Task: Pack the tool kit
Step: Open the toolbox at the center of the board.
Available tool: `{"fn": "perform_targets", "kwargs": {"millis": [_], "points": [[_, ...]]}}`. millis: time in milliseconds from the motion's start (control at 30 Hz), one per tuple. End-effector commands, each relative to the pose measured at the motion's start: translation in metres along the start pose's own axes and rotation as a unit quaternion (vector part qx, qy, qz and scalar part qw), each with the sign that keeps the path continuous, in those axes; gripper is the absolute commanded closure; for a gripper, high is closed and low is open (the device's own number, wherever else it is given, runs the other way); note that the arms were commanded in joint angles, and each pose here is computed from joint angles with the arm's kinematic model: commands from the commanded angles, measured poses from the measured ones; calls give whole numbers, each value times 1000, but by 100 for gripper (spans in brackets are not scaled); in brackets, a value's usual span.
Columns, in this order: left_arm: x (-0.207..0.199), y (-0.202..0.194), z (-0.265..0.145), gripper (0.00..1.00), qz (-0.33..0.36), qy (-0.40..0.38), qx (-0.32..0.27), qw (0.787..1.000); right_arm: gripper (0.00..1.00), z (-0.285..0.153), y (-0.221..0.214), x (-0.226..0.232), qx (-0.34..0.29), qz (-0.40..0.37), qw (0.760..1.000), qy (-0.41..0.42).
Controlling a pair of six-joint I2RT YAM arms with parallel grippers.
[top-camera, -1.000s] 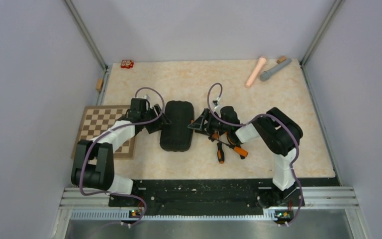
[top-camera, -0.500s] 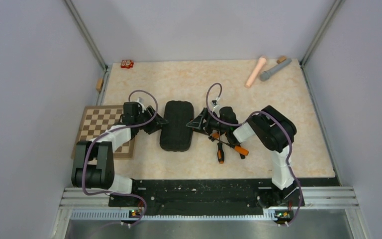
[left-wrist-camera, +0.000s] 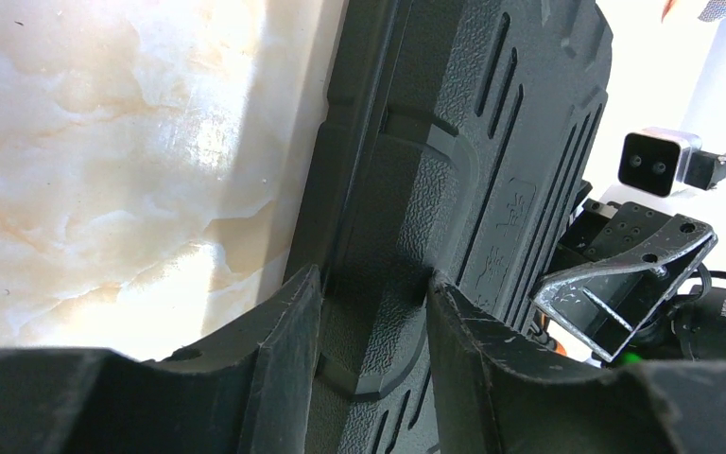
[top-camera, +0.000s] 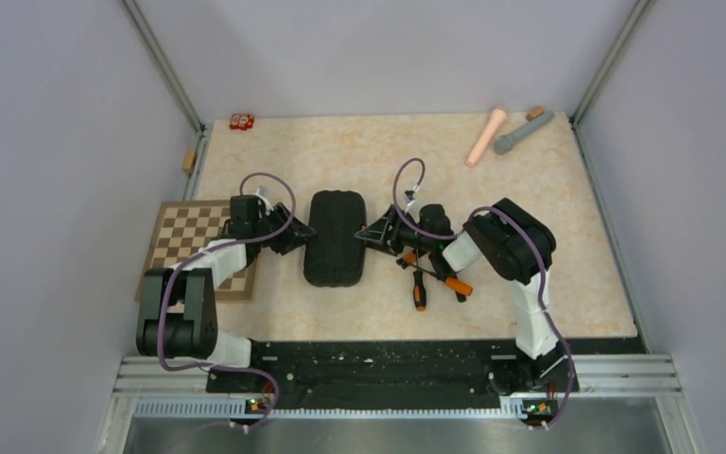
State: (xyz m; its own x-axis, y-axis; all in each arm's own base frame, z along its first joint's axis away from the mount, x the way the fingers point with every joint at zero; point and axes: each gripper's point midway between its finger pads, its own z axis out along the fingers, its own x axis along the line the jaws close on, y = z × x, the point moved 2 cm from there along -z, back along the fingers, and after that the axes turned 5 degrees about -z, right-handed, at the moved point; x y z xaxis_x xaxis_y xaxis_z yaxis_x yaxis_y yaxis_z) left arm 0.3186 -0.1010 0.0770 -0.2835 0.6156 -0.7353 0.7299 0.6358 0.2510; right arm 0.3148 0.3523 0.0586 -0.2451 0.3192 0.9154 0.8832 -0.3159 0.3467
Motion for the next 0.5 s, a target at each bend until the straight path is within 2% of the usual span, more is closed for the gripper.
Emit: {"fn": "perform_targets", "kwargs": {"millis": [0,167,333,467], "points": [[53,-28,-2,53,-25,104,34,994,80,2,22,56,-28,-71,992,105],[39,-20,-8,49,-13,90,22,996,99,0,28,67,-26,-109,989,97],[24,-13,-17,44,-1,75,8,997,100,-2,37,77,-23,-146,987,67],[17,-11,-18,35,1,65,7,998,100,-3,39,81,-16,-164,986,36]]}}
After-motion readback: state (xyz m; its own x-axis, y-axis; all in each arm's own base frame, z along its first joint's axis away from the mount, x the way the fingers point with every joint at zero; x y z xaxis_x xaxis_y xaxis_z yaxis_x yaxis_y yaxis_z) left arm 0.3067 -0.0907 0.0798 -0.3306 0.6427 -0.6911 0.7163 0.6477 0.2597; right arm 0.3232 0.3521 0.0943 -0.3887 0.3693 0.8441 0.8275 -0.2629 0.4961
